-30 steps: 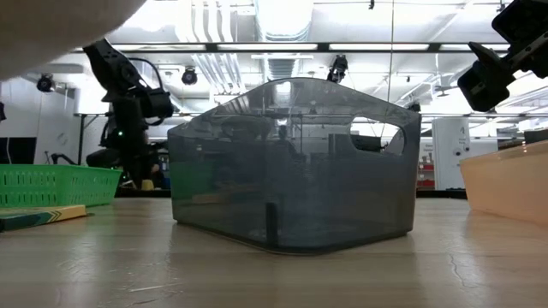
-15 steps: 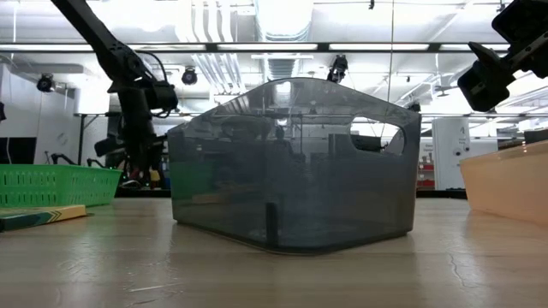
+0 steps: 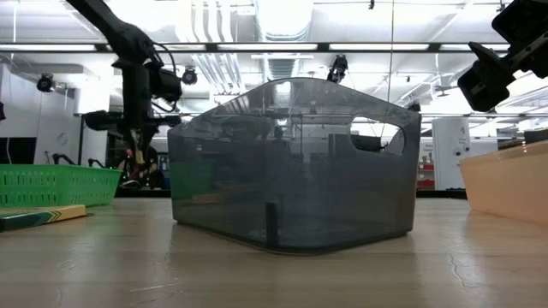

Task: Pick & Place School Supplies
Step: Put the yellow eraser into the green bin

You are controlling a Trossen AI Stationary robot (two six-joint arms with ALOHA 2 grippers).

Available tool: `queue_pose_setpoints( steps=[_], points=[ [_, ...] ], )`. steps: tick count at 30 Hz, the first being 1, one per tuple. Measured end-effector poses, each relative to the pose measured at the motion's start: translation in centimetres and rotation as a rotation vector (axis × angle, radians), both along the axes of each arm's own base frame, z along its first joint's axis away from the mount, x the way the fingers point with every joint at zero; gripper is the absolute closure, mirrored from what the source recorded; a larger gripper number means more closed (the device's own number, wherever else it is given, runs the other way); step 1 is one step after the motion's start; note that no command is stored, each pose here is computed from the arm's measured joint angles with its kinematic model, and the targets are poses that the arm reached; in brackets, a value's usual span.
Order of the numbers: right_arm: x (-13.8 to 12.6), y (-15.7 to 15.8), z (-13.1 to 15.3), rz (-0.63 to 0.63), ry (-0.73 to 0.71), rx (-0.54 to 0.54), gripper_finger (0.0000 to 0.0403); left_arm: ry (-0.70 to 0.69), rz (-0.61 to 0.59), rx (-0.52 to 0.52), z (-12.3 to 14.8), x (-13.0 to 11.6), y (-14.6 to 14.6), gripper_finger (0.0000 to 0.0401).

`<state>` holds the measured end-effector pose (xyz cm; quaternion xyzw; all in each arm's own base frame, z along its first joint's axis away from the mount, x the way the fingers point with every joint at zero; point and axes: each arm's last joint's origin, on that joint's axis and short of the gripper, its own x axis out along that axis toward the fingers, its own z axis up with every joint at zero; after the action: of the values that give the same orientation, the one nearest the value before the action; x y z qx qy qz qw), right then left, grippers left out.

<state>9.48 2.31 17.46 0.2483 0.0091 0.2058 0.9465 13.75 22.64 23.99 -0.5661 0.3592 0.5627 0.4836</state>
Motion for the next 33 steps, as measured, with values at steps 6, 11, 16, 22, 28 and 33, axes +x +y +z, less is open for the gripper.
queue_pose_setpoints(
  steps=[6, 11, 16, 22, 28, 33],
  points=[
    [0.0, 0.0, 0.0, 0.000, 0.000, 0.000, 0.0135, 0.043, -0.129, -0.036, 1.6, 1.0, -1.4, 0.0347],
    [0.0, 0.0, 0.0, 0.000, 0.000, 0.000, 0.0140, 0.056, -0.158, 0.002, 2.8, 1.6, -3.1, 0.0347],
    [0.0, 0.0, 0.0, 0.000, 0.000, 0.000, 0.0142, 0.069, -0.176, 0.029, 4.0, 1.7, -5.4, 0.0347],
    [0.0, 0.0, 0.0, 0.000, 0.000, 0.000, 0.0136, 0.118, -0.202, 0.031, 5.1, 1.4, -7.9, 0.0346],
    [0.0, 0.0, 0.0, 0.000, 0.000, 0.000, 0.0139, 0.163, -0.200, 0.012, 5.5, 1.3, -10.0, 0.0346],
    [0.0, 0.0, 0.0, 0.000, 0.000, 0.000, 0.0142, 0.164, -0.203, 0.021, 5.1, 1.3, -11.5, 0.0346]
  ],
)
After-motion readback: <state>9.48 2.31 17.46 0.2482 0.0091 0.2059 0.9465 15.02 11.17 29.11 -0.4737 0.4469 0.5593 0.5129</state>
